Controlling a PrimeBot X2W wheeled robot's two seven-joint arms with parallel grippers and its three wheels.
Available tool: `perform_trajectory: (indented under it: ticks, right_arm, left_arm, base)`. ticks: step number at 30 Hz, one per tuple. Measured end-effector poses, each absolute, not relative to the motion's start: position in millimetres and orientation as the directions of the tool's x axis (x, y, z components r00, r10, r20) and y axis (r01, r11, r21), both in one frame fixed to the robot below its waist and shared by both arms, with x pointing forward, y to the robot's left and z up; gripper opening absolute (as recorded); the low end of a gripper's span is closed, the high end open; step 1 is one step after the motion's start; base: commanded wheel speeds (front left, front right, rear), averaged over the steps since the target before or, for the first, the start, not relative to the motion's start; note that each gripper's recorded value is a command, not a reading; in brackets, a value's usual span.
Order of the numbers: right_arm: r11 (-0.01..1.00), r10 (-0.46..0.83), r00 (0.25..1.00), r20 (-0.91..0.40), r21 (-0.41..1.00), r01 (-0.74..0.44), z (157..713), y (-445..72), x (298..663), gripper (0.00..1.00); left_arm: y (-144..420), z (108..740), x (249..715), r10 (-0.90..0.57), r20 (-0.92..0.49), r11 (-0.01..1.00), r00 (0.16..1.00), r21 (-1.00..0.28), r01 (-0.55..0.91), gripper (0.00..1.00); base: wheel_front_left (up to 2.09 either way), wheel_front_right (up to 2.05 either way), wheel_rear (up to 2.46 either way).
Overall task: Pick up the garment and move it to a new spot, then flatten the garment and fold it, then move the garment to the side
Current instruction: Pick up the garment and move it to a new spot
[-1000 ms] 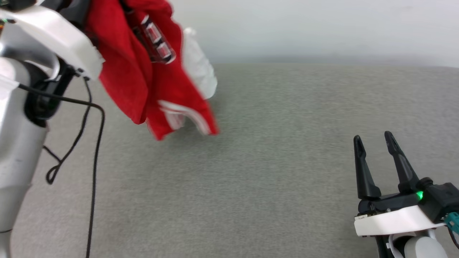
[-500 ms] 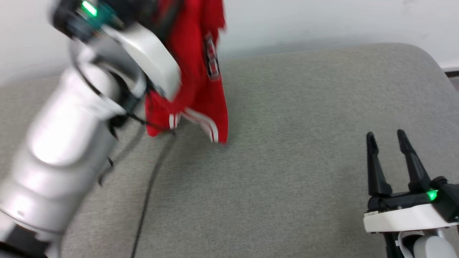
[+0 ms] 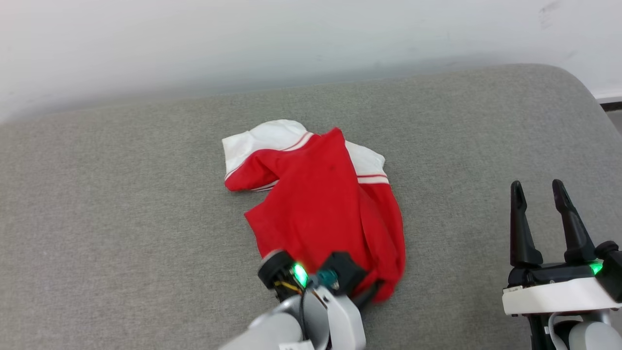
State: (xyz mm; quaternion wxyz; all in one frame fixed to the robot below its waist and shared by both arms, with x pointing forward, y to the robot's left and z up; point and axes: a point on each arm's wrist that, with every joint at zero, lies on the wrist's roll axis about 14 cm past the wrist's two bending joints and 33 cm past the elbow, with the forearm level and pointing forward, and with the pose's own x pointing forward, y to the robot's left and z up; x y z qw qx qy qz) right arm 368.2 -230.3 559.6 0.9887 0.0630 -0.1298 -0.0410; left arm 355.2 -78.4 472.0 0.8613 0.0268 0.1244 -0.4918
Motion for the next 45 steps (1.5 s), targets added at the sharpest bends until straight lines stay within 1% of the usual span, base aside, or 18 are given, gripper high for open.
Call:
perform_trajectory:
  ticks: [1, 2, 4, 6, 9, 12, 16, 19, 23, 25, 28, 33, 39, 45]
  right_arm:
    - [0.989, -0.092, 0.963, 0.251, 0.136, 0.060, 559, -229, 369, 1.00]
    - [0.990, -0.086, 0.964, 0.251, 0.134, 0.054, 559, -227, 370, 1.00]
    - [0.990, -0.074, 0.965, 0.252, 0.133, 0.042, 560, -223, 372, 1.00]
    - [0.991, -0.063, 0.965, 0.254, 0.133, 0.030, 560, -219, 374, 1.00]
    - [0.991, -0.048, 0.965, 0.257, 0.135, 0.014, 561, -214, 375, 1.00]
    - [0.991, -0.031, 0.967, 0.253, 0.137, -0.004, 559, -208, 375, 1.00]
    - [0.990, -0.012, 0.964, 0.266, 0.135, -0.025, 563, -201, 375, 1.00]
    - [0.990, 0.006, 0.962, 0.272, 0.131, -0.043, 566, -195, 372, 1.00]
    - [0.990, 0.027, 0.957, 0.290, 0.122, -0.065, 572, -188, 368, 1.00]
    - [0.990, 0.032, 0.955, 0.293, 0.120, -0.070, 573, -187, 368, 1.00]
    - [0.990, 0.035, 0.954, 0.299, 0.118, -0.073, 575, -186, 367, 1.00]
    - [0.991, 0.037, 0.953, 0.299, 0.115, -0.075, 575, -185, 366, 1.00]
    - [0.991, 0.047, 0.952, 0.302, 0.107, -0.083, 576, -182, 365, 1.00]
    - [0.991, 0.048, 0.953, 0.300, 0.107, -0.084, 575, -182, 365, 1.00]
  left_arm:
    - [-80, 462, 346, -0.841, -0.266, 0.509, 0.471, -0.093, 0.856, 0.40]
    - [-81, 455, 339, -0.839, -0.287, 0.506, 0.461, -0.103, 0.856, 1.00]
    - [-81, 449, 334, -0.834, -0.297, 0.514, 0.465, -0.109, 0.851, 1.00]
    - [-78, 451, 339, -0.822, -0.279, 0.540, 0.496, -0.105, 0.835, 1.00]
    - [-64, 463, 357, -0.790, -0.233, 0.598, 0.567, -0.086, 0.797, 1.00]
    - [-45, 486, 381, -0.741, -0.158, 0.667, 0.653, -0.058, 0.743, 1.00]
    - [-4, 519, 409, -0.640, -0.039, 0.768, 0.767, -0.015, 0.640, 1.00]
    - [33, 541, 423, -0.539, 0.042, 0.842, 0.841, -0.010, 0.540, 1.00]
    - [88, 548, 426, -0.365, 0.089, 0.927, 0.927, -0.055, 0.371, 1.00]
    - [108, 544, 420, -0.304, 0.088, 0.947, 0.948, -0.074, 0.311, 1.00]
    - [129, 552, 411, -0.223, 0.126, 0.966, 0.967, -0.107, 0.236, 1.00]
    - [141, 543, 387, -0.157, 0.137, 0.977, 0.978, -0.122, 0.174, 1.00]
    - [136, 542, 371, -0.142, 0.162, 0.977, 0.976, -0.136, 0.165, 1.00]
    - [133, 539, 367, -0.144, 0.167, 0.973, 0.975, -0.158, 0.171, 1.00]
  base:
    - [0.00, 0.00, 0.00]
    - [0.00, 0.00, 0.00]
    - [0.00, 0.00, 0.00]
    - [0.00, 0.00, 0.00]
    - [0.00, 0.00, 0.00]
    - [0.00, 0.00, 0.00]
    - [0.00, 0.00, 0.00]
    - [0.00, 0.00, 0.00]
    - [0.00, 0.00, 0.00]
    - [0.00, 0.00, 0.00]
    - [0.00, 0.00, 0.00]
    - [0.00, 0.00, 0.00]
    - [0.00, 0.00, 0.00]
    - [0.00, 0.00, 0.00]
